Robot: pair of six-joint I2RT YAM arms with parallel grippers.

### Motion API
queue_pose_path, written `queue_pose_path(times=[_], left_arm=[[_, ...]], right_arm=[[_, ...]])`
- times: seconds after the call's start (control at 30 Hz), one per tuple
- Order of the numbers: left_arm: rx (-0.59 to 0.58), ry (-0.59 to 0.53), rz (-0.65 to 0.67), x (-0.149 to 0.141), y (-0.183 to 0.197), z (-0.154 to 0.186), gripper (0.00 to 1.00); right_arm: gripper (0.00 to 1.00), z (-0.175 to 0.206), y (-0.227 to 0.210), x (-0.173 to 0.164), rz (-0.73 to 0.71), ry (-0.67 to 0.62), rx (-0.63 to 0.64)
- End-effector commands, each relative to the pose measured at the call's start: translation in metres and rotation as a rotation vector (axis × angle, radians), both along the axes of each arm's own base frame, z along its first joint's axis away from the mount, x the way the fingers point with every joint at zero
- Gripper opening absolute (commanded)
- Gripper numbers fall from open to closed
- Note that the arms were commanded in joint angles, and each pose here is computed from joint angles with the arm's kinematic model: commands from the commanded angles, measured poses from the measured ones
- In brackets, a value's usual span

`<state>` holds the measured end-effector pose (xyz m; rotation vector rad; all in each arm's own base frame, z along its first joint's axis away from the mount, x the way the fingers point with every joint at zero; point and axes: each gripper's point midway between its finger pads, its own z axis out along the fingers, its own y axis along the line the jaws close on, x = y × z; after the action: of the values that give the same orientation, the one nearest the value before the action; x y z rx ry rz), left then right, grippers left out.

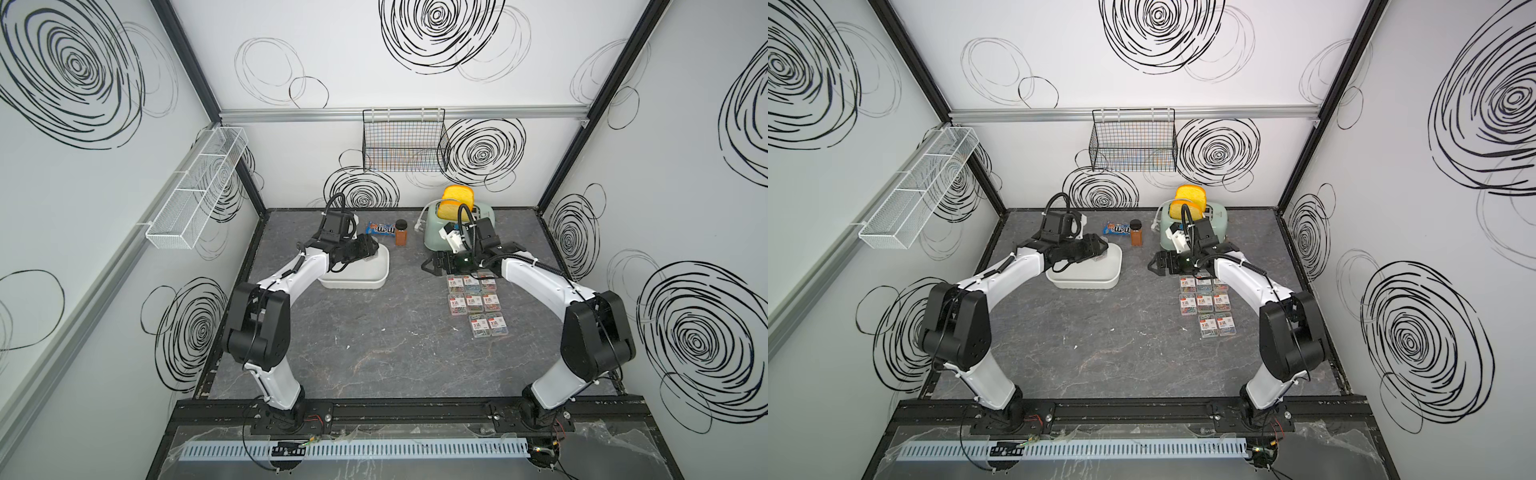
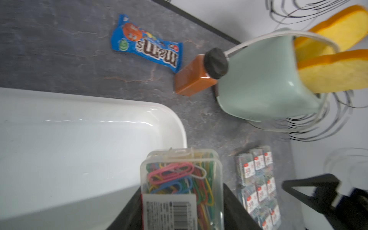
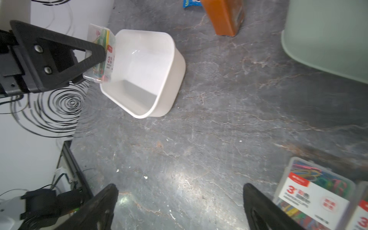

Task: Take the paper clips out of the storage box
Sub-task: Pick up the boxed paper clips from the storage box.

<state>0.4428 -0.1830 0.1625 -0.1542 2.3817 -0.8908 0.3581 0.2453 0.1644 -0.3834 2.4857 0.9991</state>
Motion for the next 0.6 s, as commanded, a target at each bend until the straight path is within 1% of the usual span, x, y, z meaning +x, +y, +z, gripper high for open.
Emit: queue_pose_path(times=[0.0, 0.17, 0.3, 0.37, 0.5, 0.57], left_arm=[[-0.227, -0.066, -0.127, -0.015, -0.029, 0.036, 0.54], [-0.369, -0.136, -0.204, -0.03, -0.048, 0.071, 0.54], [-0.484, -0.173, -0.232, -0.039, -0.058, 0.094, 0.54], [-0.539, -0.184, -0.235, -0.042, -0.062, 0.104, 0.54], [-0.62, -0.199, -0.243, -0.046, -0.07, 0.121, 0.54], [-0.642, -0.204, -0.245, -0.047, -0.073, 0.126, 0.55]], right_arm=[[0.99, 0.03, 0.022, -0.001, 0.079, -0.001, 0.163], [0.97, 0.048, 0.044, -0.012, 0.169, 0.056, 0.347], [0.94, 0.056, 0.052, -0.013, 0.2, 0.083, 0.429], [0.91, 0.063, 0.056, -0.013, 0.214, 0.088, 0.481], [0.85, 0.075, 0.065, -0.014, 0.247, 0.109, 0.574], [0.85, 0.08, 0.07, -0.014, 0.258, 0.113, 0.602]])
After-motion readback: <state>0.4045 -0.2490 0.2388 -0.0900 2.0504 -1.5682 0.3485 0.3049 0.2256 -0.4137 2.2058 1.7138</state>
